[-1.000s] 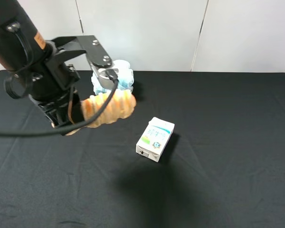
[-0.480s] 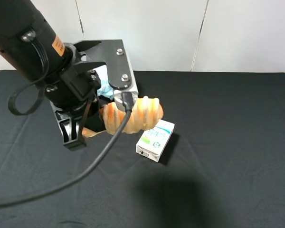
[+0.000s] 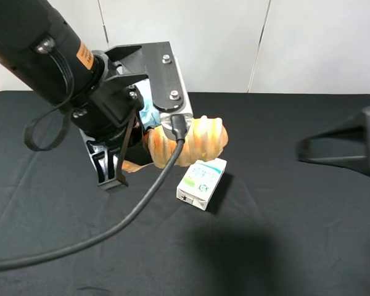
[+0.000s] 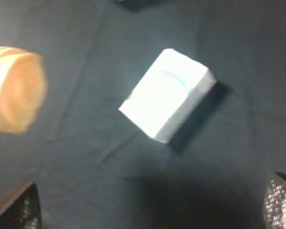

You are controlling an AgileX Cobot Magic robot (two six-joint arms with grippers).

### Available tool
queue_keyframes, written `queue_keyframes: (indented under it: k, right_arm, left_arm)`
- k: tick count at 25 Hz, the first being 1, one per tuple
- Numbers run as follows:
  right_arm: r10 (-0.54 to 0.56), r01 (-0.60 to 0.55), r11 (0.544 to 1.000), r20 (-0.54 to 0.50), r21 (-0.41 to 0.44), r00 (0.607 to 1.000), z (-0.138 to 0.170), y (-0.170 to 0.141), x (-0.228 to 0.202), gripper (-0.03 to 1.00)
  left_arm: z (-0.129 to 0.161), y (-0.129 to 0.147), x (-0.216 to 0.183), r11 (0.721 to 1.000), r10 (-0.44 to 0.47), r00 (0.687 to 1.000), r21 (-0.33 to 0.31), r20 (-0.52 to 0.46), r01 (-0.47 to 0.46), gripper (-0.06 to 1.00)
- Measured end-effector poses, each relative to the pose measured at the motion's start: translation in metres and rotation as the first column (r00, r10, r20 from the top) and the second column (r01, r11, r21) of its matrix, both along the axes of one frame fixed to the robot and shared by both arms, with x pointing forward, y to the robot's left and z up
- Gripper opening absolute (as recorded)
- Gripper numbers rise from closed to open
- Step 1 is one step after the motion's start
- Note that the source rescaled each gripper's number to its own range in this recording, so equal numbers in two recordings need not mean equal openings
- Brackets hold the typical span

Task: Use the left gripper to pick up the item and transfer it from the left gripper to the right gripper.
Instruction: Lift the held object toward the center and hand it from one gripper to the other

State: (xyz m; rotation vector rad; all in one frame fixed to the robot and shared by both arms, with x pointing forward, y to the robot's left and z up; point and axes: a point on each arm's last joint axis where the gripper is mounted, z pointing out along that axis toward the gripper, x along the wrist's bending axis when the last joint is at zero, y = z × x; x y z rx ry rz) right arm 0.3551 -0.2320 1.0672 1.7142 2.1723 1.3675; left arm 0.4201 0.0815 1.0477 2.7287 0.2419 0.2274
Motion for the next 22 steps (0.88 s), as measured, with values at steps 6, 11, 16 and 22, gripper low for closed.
queue_keyframes:
  k: [6,11,16,22]
  right_arm:
    - [0.106,-0.105,0.994,-0.032,0.041,0.994,-0.009,0.017,0.018,1.0]
    - [0.149,-0.147,0.985,-0.015,0.095,0.989,-0.01,0.024,0.026,1.0]
    - [0.169,-0.167,0.976,-0.007,0.139,0.986,-0.012,0.028,0.033,1.0]
    - [0.203,-0.2,0.962,0.001,0.185,0.979,-0.015,0.035,0.042,1.0]
  left_arm:
    - [-0.003,-0.024,0.008,0.999,-0.033,0.999,0.013,-0.016,0.033,0.0]
    - [-0.009,-0.039,0.014,0.997,-0.063,0.998,0.037,-0.03,0.064,0.0]
    - [-0.006,-0.043,0.014,0.995,-0.094,0.996,0.029,-0.008,0.095,0.0]
    - [-0.005,-0.056,0.0,0.989,-0.15,0.989,0.007,0.015,0.15,0.0]
